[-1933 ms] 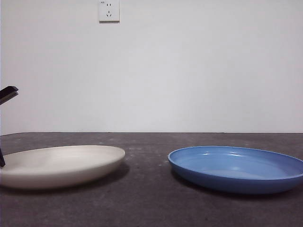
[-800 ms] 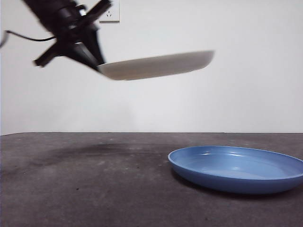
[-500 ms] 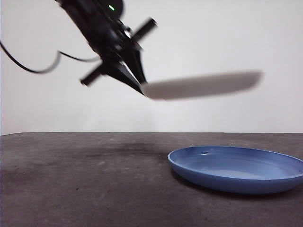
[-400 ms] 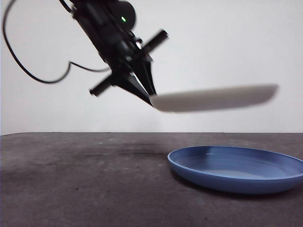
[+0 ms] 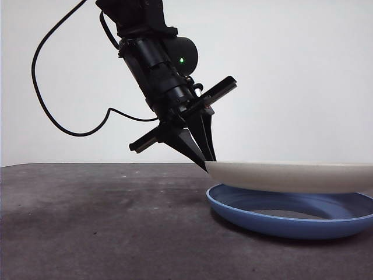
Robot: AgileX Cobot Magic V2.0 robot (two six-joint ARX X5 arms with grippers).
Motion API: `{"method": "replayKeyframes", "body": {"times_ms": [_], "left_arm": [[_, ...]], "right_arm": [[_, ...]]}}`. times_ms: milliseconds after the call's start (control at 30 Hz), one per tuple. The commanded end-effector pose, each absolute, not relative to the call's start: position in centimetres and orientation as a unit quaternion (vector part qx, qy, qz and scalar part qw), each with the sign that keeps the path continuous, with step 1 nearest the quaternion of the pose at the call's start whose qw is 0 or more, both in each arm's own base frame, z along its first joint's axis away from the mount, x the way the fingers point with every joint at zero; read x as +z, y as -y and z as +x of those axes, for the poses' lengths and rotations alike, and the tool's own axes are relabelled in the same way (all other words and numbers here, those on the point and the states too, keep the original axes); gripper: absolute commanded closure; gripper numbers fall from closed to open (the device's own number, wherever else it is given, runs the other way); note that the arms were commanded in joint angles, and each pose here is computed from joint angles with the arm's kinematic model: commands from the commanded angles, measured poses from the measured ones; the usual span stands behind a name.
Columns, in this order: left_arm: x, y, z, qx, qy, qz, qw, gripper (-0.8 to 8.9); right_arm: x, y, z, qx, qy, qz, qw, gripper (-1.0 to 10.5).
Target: Pick up the white plate, put it on the blue plate, put it on desk
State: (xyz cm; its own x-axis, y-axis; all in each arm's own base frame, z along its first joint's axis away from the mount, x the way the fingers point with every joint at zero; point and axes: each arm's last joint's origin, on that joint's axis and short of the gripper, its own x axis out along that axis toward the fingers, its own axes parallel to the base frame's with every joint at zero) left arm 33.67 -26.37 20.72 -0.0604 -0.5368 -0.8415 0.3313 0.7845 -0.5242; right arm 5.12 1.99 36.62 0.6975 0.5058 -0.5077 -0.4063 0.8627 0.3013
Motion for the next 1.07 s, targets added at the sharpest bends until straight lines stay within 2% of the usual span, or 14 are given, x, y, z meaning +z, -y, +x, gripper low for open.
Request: {"method": "replayKeyframes", "body": {"times_ms": [33, 367, 1067], "left_arm": [[20.6, 27.3, 34.0, -0.326, -0.645, -0.075, 0.687, 7.97], [20.5, 28.0, 34.0, -0.313, -0.625, -0.059, 0.713, 7.98], [19.2, 28.5, 34.3, -0.309, -0.63, -0.061, 0.71, 7.97]], "right_arm": [[37.1, -2.0, 5.0, 0.251, -0.288, 0.078, 0.921, 3.6], [37.1, -2.0, 5.0, 0.251, -0.288, 0.078, 0.921, 3.6], [37.1, -2.0, 5.0, 0.251, -0.288, 0.078, 0.921, 3.6]]}}
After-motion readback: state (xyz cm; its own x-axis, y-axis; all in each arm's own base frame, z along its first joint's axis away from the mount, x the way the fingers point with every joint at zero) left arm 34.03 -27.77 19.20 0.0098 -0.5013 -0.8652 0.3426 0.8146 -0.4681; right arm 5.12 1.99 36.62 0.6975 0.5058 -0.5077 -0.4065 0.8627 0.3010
